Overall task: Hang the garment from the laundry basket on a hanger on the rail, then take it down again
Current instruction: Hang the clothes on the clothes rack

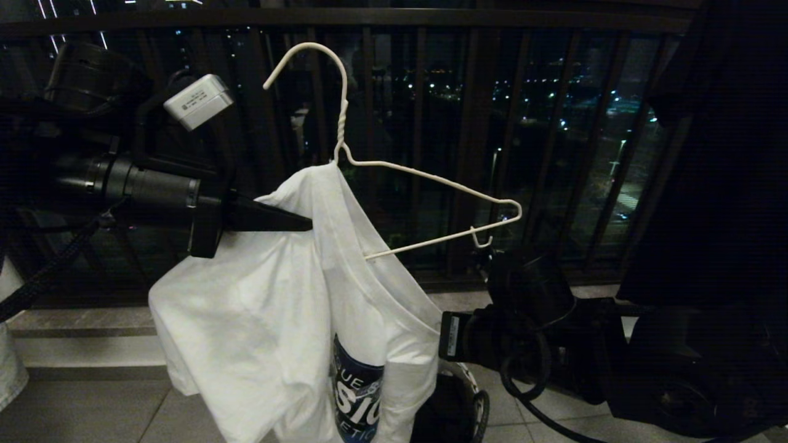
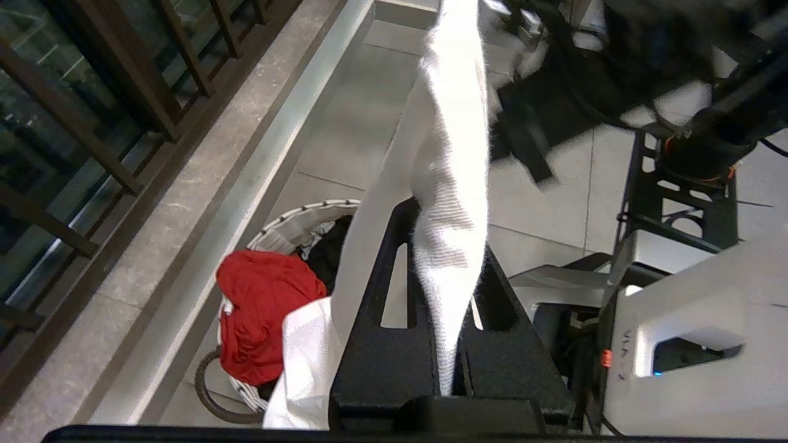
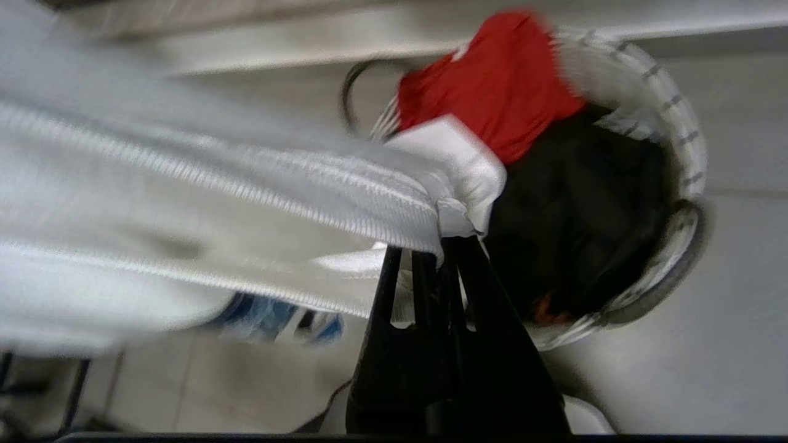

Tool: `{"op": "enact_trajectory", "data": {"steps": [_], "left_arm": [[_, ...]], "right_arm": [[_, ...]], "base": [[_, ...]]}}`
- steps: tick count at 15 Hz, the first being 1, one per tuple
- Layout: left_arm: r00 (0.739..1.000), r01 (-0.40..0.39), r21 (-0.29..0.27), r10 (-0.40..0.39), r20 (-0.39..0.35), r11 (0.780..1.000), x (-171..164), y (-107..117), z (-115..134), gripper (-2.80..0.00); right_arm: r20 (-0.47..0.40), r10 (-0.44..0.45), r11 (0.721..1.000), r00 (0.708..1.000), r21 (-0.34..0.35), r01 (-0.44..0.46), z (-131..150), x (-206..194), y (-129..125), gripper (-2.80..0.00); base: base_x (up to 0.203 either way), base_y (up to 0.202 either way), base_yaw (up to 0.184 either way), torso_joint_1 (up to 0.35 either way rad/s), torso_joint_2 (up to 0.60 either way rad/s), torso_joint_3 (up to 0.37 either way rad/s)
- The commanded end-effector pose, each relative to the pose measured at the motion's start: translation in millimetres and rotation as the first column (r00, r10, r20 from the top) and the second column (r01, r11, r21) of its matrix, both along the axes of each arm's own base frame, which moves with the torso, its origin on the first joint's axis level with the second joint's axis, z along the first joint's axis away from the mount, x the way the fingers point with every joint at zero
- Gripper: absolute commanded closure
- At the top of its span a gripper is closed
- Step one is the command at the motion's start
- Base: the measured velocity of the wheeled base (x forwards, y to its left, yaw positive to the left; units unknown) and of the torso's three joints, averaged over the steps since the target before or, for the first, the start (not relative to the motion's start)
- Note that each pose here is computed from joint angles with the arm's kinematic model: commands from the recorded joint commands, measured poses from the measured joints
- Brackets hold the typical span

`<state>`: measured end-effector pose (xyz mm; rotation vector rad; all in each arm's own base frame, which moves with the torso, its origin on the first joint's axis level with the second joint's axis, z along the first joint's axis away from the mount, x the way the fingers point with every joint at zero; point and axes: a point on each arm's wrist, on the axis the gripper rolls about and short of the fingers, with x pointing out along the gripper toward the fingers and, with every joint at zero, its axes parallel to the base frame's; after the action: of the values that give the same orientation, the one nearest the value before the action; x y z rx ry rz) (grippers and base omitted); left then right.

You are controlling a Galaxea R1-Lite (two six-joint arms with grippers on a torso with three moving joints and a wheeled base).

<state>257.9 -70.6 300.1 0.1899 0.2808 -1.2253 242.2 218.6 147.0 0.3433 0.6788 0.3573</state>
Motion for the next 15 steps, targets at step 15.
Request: {"op": "enact_trajectory", "data": {"steps": [15], "left_arm": [[0.998,0.045,-0.032,-0.044,0.052,0.998,-36.9,6.8,12.3,0.00]], "right_arm": [[0.195,-0.197,0.979,0.961,-0.012,0.204,25.3,74.8,-63.8,0.00]], "base": [[0.000,0.000,0.000,0.000,0.00,0.000]]}}
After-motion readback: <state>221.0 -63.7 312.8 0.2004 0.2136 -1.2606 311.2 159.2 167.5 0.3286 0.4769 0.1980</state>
